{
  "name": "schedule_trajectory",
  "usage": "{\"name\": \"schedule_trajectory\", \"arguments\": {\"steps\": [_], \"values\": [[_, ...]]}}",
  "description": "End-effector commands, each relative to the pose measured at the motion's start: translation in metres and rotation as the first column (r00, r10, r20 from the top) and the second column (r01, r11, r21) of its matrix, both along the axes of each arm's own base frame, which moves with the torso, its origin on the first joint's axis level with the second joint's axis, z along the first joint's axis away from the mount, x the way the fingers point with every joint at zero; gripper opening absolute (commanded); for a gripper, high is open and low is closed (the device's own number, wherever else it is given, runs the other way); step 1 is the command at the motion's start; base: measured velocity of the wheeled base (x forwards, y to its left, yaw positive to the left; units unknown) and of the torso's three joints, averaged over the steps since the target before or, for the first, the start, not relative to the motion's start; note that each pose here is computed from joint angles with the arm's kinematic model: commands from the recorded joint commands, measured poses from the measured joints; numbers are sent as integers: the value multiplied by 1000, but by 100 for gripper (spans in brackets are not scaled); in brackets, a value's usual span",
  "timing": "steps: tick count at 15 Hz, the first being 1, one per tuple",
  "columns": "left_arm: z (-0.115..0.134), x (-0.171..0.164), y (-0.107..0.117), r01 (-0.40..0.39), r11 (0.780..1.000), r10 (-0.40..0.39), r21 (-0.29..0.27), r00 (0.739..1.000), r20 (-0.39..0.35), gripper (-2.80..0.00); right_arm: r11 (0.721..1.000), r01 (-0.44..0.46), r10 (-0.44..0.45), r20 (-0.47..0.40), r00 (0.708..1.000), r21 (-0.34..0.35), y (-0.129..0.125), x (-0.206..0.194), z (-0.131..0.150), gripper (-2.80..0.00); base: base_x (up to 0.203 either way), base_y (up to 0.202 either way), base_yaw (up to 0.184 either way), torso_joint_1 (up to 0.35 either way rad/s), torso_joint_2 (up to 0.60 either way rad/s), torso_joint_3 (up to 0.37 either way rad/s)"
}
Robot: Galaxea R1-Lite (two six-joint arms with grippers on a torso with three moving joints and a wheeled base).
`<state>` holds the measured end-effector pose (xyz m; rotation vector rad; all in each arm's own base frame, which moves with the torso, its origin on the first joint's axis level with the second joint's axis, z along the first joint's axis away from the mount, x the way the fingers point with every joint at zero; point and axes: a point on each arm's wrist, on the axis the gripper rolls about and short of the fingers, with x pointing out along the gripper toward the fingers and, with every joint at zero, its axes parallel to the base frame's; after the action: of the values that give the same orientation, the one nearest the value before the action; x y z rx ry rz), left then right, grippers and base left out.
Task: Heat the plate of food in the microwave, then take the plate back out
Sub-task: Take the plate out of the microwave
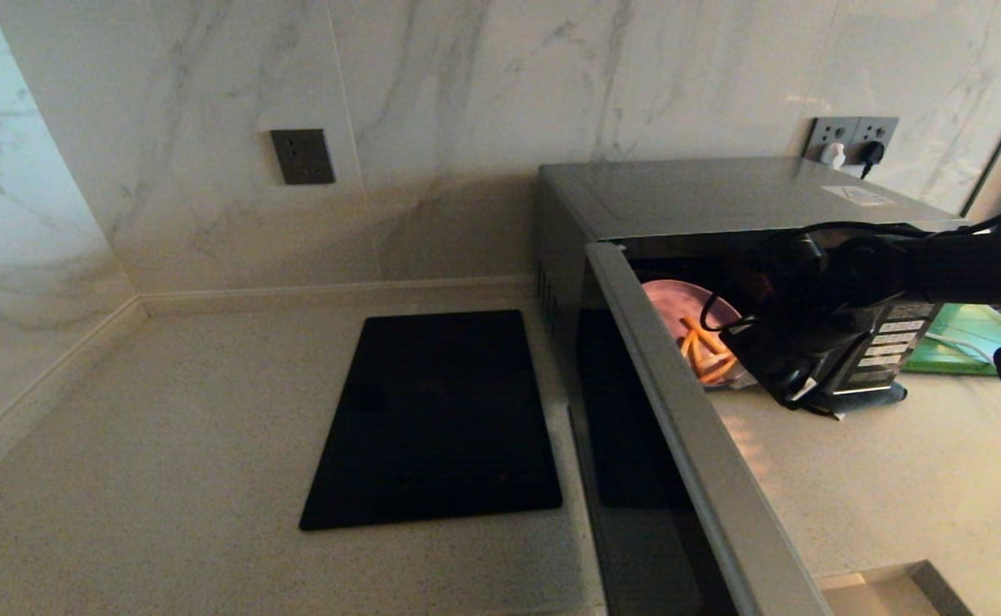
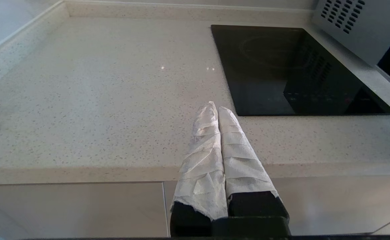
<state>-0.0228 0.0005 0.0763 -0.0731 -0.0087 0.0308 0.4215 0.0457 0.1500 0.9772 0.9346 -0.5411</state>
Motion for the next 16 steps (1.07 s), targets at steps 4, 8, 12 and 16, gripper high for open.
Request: {"name": "schedule_trajectory", "arguments": {"steps": [4,8,12,16], "values": [[0,0,0,-1,1000,1,-1,1000,-1,-280,1000,18,-18,25,1000,-16,-2,-3,10,-280,0,0,0,0,0,0],[0,0,0,-1,1000,1,-1,1000,-1,-280,997,49,-45,64,997,-66,-3,-9,25,-280,0,0,0,0,0,0],[0,0,0,-1,1000,1,-1,1000,-1,-280,997,46,-42,62,997,-68,-3,-17,33,-280,0,0,0,0,0,0],[0,0,0,-1,1000,1,-1,1000,-1,-280,995,47,-42,63,997,-91,-3,-36,56,-280,0,0,0,0,0,0]]}}
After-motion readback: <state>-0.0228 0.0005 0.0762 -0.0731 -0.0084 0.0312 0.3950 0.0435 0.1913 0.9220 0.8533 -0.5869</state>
